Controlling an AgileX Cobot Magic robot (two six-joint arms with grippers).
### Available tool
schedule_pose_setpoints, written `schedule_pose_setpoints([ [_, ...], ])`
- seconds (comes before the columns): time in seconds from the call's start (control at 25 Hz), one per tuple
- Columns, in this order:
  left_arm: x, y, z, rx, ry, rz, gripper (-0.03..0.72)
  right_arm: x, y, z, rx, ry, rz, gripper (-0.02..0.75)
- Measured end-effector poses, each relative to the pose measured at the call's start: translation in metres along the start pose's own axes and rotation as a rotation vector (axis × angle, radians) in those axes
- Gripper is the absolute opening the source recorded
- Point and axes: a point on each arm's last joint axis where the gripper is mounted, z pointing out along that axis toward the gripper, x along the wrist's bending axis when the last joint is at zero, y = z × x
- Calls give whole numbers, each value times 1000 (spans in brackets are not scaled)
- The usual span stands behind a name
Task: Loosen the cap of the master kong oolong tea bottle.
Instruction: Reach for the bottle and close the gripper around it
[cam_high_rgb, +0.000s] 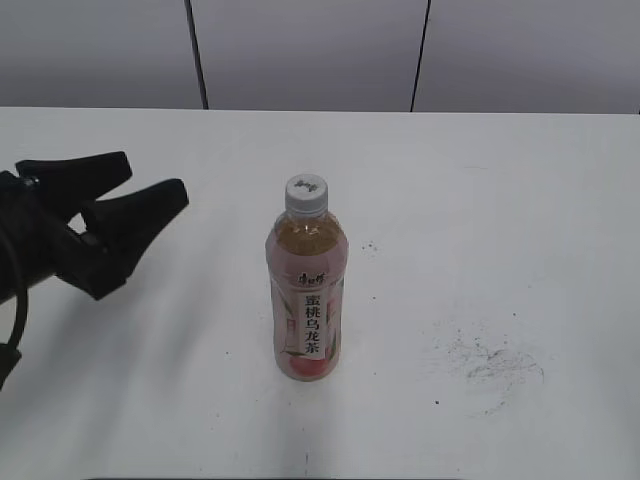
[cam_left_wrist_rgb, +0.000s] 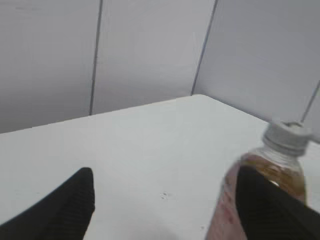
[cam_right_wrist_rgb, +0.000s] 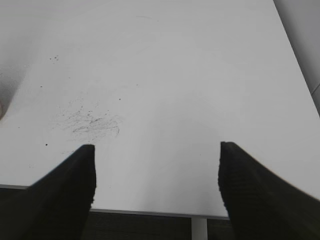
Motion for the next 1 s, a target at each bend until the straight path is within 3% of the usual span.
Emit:
schedule_pose_setpoints([
  [0.32,-22,-9,-3,94,-243,80,521,0,0,0,0,0,0,574],
  [0.72,-25,-6,1,100,-299,81,557,0,0,0,0,0,0,574],
  [1.0,-40,-7,9,94,-364,67,588,0,0,0,0,0,0,574],
])
